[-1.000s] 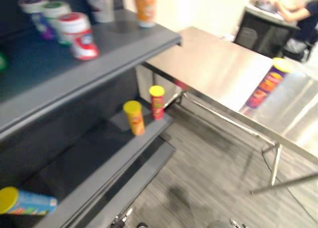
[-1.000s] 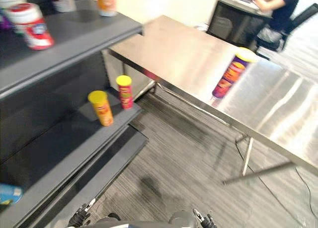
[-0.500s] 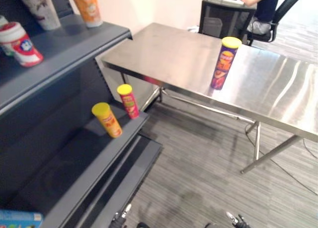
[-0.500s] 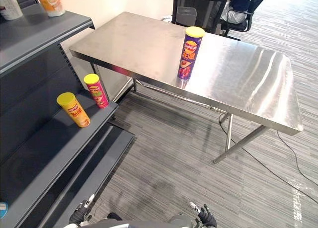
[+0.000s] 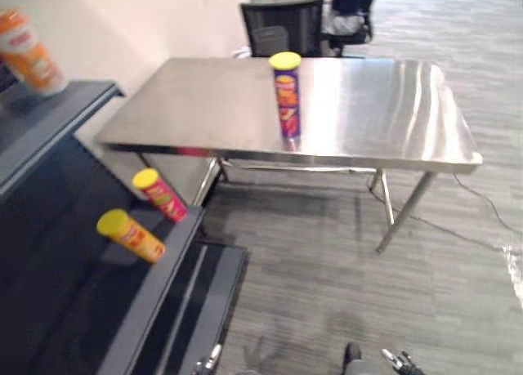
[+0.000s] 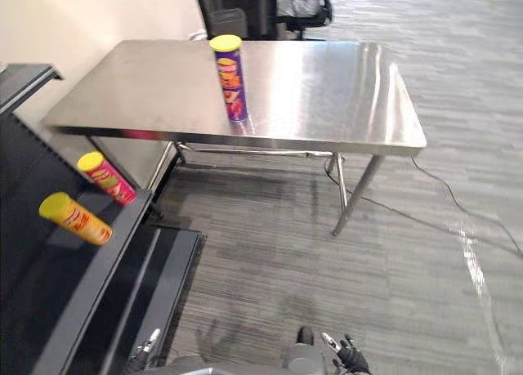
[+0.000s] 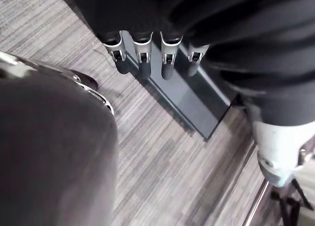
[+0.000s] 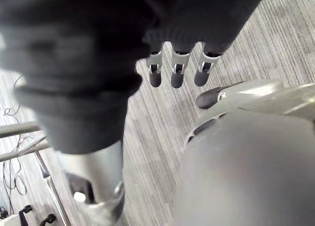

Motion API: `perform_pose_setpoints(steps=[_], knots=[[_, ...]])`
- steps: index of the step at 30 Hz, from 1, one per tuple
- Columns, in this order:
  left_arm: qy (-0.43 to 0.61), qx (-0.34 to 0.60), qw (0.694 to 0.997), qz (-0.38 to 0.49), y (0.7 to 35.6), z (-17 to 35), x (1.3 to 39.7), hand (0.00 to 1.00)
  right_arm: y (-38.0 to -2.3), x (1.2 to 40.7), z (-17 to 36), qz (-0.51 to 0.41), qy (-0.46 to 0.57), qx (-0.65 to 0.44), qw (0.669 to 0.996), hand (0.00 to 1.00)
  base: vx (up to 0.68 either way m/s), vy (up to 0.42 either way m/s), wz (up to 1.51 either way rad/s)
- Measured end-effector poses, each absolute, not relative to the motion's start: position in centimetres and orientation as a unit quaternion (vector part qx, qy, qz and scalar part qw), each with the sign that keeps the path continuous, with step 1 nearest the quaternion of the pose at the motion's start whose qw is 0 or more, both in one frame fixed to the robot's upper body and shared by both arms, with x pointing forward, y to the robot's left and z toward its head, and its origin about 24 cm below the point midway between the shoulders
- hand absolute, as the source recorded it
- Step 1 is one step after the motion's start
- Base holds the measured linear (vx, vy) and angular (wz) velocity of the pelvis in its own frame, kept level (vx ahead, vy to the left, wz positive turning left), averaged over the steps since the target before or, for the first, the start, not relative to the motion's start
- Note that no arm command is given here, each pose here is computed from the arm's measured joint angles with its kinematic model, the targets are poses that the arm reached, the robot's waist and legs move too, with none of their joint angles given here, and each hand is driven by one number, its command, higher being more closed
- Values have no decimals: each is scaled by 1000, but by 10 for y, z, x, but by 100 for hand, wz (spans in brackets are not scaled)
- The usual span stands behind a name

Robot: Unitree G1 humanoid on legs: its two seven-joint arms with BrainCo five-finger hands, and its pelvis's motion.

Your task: Put the gum and the chips on the shelf.

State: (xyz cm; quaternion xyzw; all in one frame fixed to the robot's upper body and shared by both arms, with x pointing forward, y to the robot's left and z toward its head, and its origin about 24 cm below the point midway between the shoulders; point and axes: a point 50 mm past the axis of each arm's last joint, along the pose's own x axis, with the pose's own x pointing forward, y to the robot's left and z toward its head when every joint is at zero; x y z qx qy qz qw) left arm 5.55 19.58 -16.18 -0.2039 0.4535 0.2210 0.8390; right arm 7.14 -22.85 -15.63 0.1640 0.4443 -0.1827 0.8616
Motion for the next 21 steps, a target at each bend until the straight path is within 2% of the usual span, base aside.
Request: perform_pose_setpoints(steps=[9, 15, 21], knots=[[455, -178, 849, 199, 200, -161, 59, 0, -227, 69, -153, -183, 422, 121, 880, 0, 137, 77, -31], [474, -156, 850, 168, 194, -164, 58, 0, -231, 56, -155, -212, 432, 121, 868, 0, 90, 29, -15], [471, -143, 853, 173, 202, -163, 57, 0, -224, 58, -155, -230, 421, 121, 869, 0, -33, -2, -11]])
